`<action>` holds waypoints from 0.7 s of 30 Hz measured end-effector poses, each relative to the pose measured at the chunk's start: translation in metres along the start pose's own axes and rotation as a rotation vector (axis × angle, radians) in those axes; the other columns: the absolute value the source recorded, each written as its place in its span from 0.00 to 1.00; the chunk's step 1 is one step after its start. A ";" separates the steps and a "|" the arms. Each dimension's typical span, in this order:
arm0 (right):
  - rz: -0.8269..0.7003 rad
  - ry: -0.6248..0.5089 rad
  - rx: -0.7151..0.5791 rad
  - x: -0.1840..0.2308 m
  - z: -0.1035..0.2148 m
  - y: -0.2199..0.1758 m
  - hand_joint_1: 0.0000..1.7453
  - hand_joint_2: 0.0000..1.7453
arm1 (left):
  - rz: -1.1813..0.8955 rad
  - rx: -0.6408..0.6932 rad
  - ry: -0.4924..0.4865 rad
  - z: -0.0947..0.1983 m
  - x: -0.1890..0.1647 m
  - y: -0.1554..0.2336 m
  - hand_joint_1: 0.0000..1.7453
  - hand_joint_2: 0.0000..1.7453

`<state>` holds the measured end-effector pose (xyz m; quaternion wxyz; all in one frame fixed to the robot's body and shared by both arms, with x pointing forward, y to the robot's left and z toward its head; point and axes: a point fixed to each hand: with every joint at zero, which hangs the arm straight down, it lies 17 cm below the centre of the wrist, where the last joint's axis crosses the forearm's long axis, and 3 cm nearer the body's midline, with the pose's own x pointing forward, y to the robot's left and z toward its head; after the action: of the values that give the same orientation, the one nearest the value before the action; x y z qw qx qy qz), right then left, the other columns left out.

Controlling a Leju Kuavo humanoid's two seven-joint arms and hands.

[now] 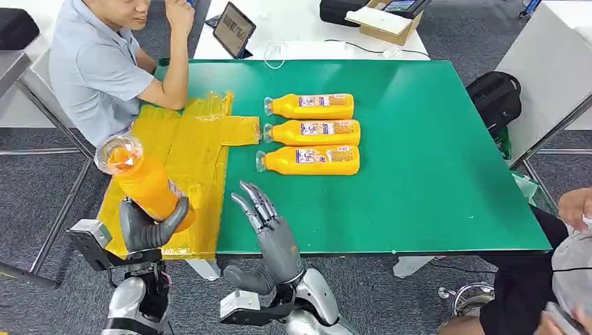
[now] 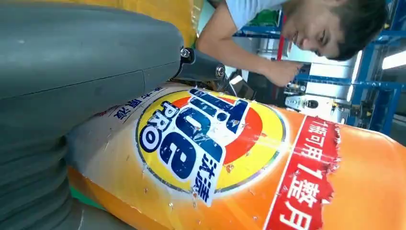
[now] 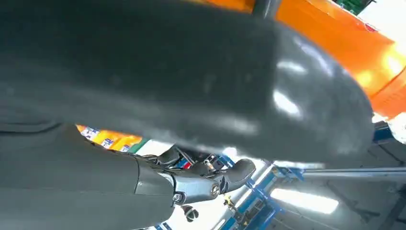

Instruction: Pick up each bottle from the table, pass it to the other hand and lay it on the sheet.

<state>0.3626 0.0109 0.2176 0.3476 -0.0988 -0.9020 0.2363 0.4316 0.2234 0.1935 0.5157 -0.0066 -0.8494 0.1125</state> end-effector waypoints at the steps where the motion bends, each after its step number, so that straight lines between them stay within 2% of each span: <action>1: -0.001 0.000 -0.002 0.000 0.000 0.000 0.00 0.00 | -0.002 0.001 0.000 -0.001 0.000 0.001 1.00 1.00; 3: -0.005 -0.001 -0.001 0.000 0.000 -0.001 0.00 0.00 | -0.020 0.006 0.001 -0.002 -0.002 0.003 1.00 1.00; 7: -0.047 -0.010 0.011 0.002 0.003 0.002 0.00 0.00 | -0.381 -0.053 -0.033 -0.020 -0.011 0.002 1.00 1.00; 10: -0.067 -0.010 0.021 0.003 0.005 0.004 0.00 0.00 | -0.495 -0.098 -0.038 -0.036 -0.019 0.000 1.00 1.00; 16: -0.129 -0.023 0.069 0.010 0.006 0.015 0.00 0.00 | -0.927 -0.250 0.004 -0.073 -0.068 0.004 1.00 1.00; 21: -0.149 -0.049 0.092 0.018 0.012 0.022 0.00 0.00 | -1.174 -0.363 0.057 -0.097 -0.101 0.025 1.00 1.00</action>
<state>0.3416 0.0320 0.2096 0.3464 -0.0095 -0.9032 0.2533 0.5616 0.2531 0.1429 0.5046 0.3717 -0.7027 -0.3368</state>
